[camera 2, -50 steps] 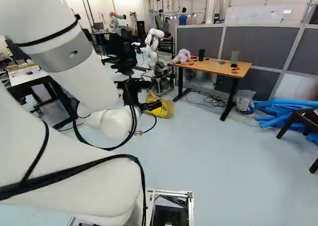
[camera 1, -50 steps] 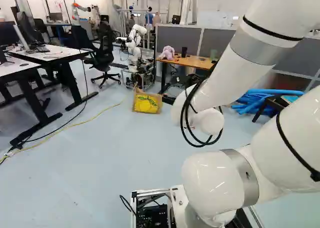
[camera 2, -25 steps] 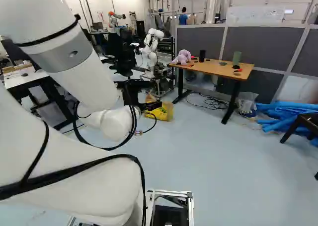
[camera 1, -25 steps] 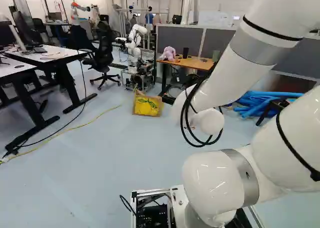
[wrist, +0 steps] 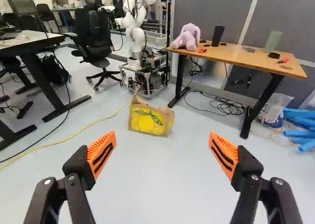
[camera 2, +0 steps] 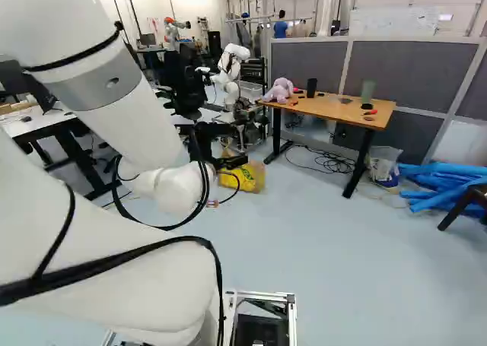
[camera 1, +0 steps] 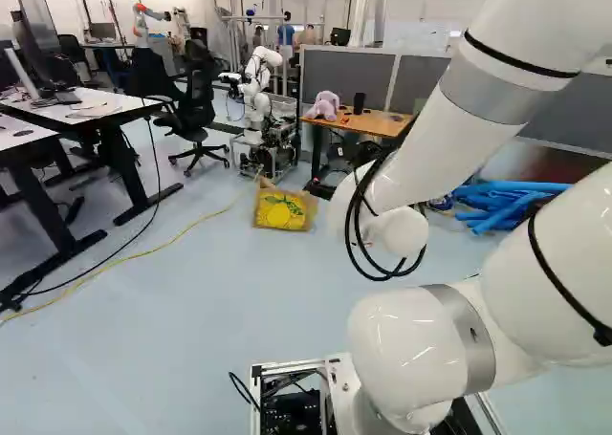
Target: Pick up the bag on the ground and place it on the table
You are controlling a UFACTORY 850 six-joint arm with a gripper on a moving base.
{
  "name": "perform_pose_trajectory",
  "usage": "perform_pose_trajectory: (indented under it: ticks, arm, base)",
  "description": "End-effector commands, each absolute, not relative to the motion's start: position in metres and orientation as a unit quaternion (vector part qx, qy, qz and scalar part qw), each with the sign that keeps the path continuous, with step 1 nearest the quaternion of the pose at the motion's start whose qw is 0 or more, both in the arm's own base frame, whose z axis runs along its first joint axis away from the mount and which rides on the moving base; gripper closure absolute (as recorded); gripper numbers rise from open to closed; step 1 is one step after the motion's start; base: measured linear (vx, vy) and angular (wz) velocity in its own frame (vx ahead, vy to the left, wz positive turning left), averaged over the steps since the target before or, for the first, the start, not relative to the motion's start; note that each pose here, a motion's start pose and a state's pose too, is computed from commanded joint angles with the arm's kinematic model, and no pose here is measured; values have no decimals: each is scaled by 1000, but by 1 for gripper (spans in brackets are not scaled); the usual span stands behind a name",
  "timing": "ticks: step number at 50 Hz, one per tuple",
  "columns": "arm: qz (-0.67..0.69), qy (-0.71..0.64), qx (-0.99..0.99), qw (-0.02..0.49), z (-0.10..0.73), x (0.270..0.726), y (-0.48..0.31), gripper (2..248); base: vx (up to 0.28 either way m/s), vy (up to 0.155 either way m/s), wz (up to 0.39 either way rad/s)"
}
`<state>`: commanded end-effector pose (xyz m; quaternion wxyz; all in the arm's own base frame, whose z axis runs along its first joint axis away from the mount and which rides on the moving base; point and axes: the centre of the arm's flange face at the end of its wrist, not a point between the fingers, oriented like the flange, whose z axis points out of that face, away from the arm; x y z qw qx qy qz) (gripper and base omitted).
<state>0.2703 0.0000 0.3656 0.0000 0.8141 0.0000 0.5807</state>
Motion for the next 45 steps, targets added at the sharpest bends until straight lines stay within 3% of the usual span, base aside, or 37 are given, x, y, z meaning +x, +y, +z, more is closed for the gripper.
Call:
perform_pose_trajectory:
  ticks: [45]
  arm:
    - [581,0,814,0,366,270,0,3]
  base:
    - [236,7,-3]
